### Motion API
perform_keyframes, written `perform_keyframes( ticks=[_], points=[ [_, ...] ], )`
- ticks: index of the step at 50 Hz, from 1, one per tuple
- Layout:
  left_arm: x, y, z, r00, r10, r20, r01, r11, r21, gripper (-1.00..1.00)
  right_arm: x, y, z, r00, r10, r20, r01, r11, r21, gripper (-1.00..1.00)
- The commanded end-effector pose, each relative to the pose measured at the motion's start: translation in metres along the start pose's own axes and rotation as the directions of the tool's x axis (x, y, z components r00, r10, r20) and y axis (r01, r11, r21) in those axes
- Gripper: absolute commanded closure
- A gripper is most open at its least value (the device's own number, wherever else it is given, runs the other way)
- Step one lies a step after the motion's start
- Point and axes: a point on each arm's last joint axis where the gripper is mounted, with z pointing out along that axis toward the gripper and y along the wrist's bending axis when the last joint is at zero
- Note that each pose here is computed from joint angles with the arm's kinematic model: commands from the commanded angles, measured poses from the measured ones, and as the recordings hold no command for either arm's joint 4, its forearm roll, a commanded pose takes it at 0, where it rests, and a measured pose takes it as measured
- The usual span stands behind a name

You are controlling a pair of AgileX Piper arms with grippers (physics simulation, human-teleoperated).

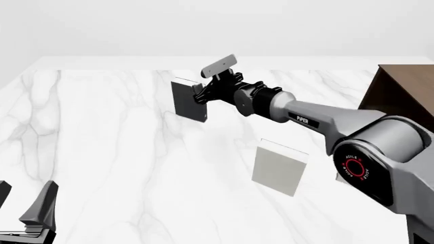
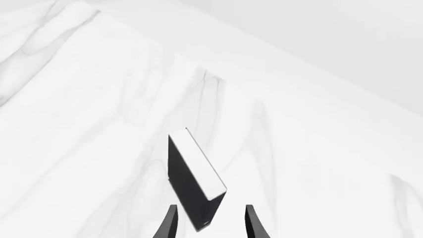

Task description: Pick up the book on the left and place it on top of the shelf.

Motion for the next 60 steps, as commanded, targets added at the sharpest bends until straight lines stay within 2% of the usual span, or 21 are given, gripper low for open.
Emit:
perform_keyframes(
  ticks=[1, 24, 34, 60],
  points=[
    [0.0, 0.0, 0.0, 1.0, 0.0, 0.0, 0.0, 1.0, 0.0, -1.0, 0.006, 0.0, 0.013, 1.0, 0.003, -0.01, -0.002, 1.0, 0.001, -1.0],
    [0.0, 0.0, 0.0, 1.0, 0.0, 0.0, 0.0, 1.0, 0.0, -1.0, 0.02, -0.007, 0.035, 0.999, 0.019, -0.026, -0.019, 1.0, 0.014, -1.0],
    [0.0, 0.0, 0.0, 1.0, 0.0, 0.0, 0.0, 1.0, 0.0, -1.0, 0.034, -0.002, 0.047, 0.998, 0.027, -0.048, -0.027, 1.0, 0.006, -1.0],
    [0.0, 0.0, 0.0, 1.0, 0.0, 0.0, 0.0, 1.0, 0.0, -1.0, 0.054, 0.009, 0.074, 0.996, 0.035, -0.078, -0.036, 0.999, -0.01, -1.0]
  ],
)
